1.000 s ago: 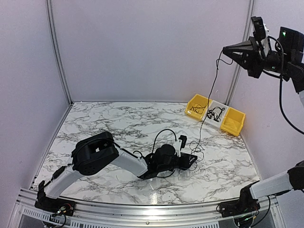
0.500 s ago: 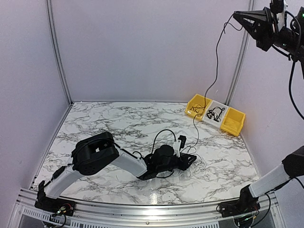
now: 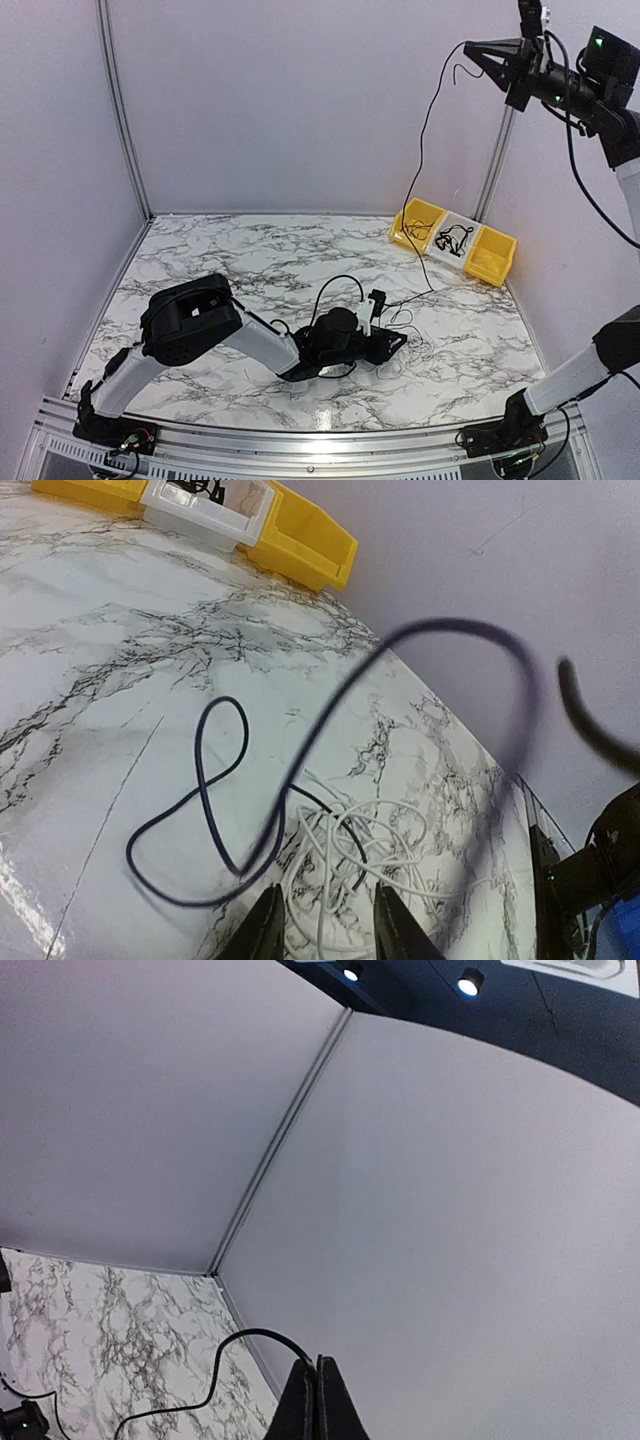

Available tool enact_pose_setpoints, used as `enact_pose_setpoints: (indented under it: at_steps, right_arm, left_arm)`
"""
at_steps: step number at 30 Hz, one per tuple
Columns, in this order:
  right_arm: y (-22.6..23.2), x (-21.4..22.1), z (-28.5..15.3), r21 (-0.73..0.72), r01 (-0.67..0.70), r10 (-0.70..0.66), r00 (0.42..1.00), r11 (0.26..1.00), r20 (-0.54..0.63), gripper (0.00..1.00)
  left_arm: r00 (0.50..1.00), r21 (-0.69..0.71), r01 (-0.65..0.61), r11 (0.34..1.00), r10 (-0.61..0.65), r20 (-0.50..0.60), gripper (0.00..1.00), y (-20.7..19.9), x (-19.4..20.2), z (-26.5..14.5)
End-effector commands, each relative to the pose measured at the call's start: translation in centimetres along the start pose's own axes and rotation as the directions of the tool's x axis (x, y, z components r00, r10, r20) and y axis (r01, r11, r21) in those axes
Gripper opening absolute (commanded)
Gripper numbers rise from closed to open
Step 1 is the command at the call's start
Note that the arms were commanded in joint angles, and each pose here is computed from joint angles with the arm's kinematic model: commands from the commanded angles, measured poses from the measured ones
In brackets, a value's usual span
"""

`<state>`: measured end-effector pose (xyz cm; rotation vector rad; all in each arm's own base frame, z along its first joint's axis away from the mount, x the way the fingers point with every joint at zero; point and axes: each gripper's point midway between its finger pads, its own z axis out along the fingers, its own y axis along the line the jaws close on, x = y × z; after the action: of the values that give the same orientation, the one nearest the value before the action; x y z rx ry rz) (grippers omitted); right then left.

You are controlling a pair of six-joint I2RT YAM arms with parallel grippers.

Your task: Untangle the cables

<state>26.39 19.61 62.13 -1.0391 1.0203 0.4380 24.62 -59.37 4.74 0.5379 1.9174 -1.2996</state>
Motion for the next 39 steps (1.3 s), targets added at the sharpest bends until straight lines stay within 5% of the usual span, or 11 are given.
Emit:
enact_pose_setpoints:
  at_steps: [1, 7, 15, 22, 39]
  right_arm:
    - [-3.1, 0.9, -0.7, 0.190, 0.015, -0.006, 0.999, 0.982, -0.051, 0.00]
    - [-4.3, 4.1, -0.6, 0.275, 0.001, 0.034, 0.992, 0.961, -0.121, 0.00]
    - [2.0, 17.8, 0.1, 0.160, -0.206, 0.244, 0.929, 0.965, -0.277, 0.00]
    - [2.9, 24.9, -0.5, 0.220, -0.205, 0.277, 0.882, 0.954, -0.382, 0.00]
    - [-12.7, 20.5, -3.2, 0.548, 0.073, 0.157, 0.919, 0.833, -0.362, 0.00]
  left_arm:
    - [0.999, -0.005, -0.049, 0.999, 0.049, 0.016, 0.35, -1.2, -1.5, -2.1]
    - [0.994, 0.003, -0.093, 0.996, 0.093, 0.056, 0.41, -3.0, -3.5, -6.2]
    - [0.980, -0.094, -0.182, 0.979, 0.188, 0.064, 0.49, -2.1, -4.4, -12.4]
    - [0.984, -0.098, -0.167, 0.981, 0.172, 0.044, 0.49, -1.9, -3.8, -14.2]
    - [0.990, -0.111, -0.144, 0.983, 0.143, -0.019, 0.49, -0.9, -1.6, -15.2]
